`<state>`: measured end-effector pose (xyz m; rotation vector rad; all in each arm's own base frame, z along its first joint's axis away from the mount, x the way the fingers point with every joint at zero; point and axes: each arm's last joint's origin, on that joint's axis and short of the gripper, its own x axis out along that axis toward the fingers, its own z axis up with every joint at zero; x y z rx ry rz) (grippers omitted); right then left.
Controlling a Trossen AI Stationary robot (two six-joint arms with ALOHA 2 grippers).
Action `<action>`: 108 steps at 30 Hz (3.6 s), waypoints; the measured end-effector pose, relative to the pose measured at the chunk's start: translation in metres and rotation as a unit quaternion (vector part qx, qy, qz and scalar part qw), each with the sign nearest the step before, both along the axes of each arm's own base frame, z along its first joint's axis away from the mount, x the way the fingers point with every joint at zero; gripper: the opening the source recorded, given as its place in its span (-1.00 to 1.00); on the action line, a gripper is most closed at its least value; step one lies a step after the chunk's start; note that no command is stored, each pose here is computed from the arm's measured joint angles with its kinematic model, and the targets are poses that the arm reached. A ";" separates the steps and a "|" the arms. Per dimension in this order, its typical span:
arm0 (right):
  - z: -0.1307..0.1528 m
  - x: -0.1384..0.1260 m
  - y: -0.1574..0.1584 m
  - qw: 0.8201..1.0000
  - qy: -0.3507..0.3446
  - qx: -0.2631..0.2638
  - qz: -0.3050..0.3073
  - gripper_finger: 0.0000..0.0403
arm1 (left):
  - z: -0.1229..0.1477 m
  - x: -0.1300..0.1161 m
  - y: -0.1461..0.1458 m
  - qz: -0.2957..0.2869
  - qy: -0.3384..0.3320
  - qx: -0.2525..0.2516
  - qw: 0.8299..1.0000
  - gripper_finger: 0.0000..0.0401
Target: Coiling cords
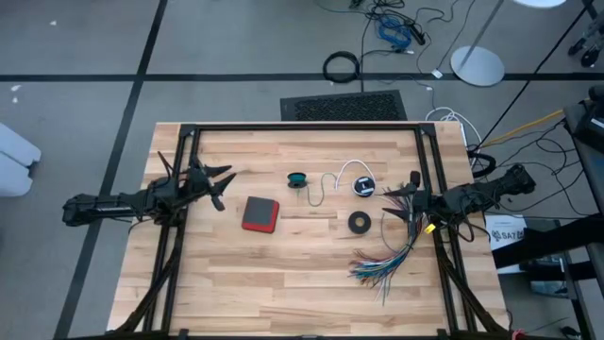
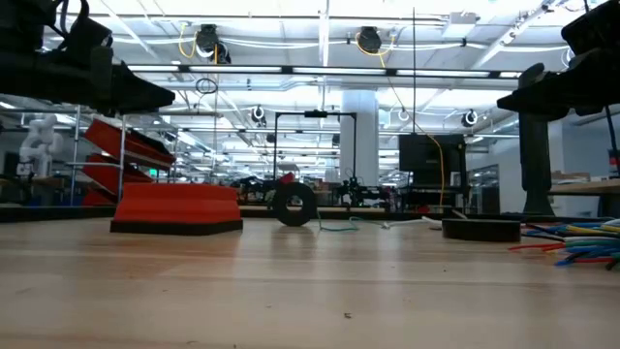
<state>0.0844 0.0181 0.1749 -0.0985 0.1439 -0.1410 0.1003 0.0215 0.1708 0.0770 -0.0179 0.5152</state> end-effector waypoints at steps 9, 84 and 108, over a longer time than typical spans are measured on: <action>0.000 0.000 0.000 1.000 0.000 0.000 0.000 -0.02 | 0.000 0.000 0.000 0.000 0.000 0.000 1.000 -0.29; 0.238 0.018 0.010 0.987 -0.135 -0.079 0.042 -0.02 | 0.000 0.000 0.000 0.000 0.000 0.000 1.000 -0.29; 0.068 0.116 0.046 0.996 0.086 -0.021 0.019 -0.02 | 0.000 0.000 0.000 0.000 0.000 0.000 1.000 -0.29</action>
